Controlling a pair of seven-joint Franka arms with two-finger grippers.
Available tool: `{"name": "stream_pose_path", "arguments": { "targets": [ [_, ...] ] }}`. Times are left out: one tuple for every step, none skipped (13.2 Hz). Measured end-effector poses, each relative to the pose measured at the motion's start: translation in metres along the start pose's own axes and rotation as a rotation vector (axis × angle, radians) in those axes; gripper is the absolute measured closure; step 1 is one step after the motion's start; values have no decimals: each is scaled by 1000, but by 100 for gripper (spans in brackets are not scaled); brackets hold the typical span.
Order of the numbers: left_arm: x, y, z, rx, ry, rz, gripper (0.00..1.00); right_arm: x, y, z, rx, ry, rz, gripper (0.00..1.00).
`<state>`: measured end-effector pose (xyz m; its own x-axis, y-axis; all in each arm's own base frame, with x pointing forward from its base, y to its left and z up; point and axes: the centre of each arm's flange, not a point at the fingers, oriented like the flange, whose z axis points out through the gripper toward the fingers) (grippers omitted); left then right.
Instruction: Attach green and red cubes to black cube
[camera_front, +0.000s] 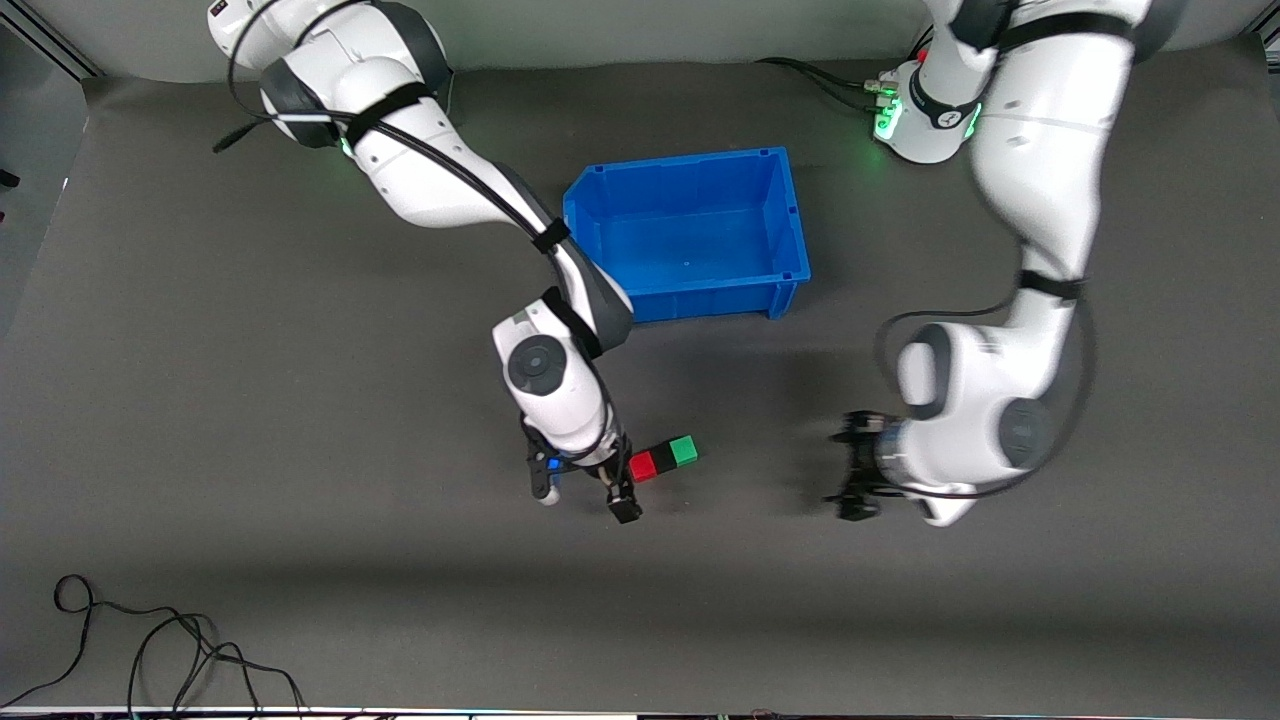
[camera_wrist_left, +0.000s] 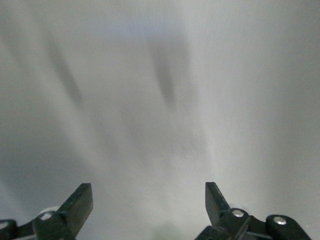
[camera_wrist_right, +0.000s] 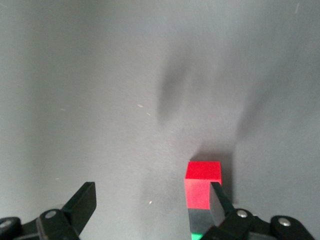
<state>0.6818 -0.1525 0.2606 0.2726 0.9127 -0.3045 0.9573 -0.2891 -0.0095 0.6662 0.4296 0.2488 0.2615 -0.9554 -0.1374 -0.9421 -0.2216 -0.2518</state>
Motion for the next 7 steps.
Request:
{"name": "stream_pose_path", "arguments": {
  "targets": [
    [23,-9,-23,39,19,69,0,8,-8,-24,-25,4,-26,0],
    [42,-20,-46,79,24,146,0,17,-16,-52,-53,8,-51,0],
    [56,-31,-70,109,17,231,0,29,-22,-83,-83,10,-80,0],
    [67,-41,-96,125,9,312,0,41,-27,-113,-113,10,-116,0],
    [76,-52,-124,133,6,384,0,54,-29,-144,-145,8,-166,0],
    [80,-63,-151,145,10,452,0,67,-28,-175,-181,3,-225,0],
    [83,-75,-177,159,15,521,0,80,-26,-204,-218,-3,-275,0]
  ]
}}
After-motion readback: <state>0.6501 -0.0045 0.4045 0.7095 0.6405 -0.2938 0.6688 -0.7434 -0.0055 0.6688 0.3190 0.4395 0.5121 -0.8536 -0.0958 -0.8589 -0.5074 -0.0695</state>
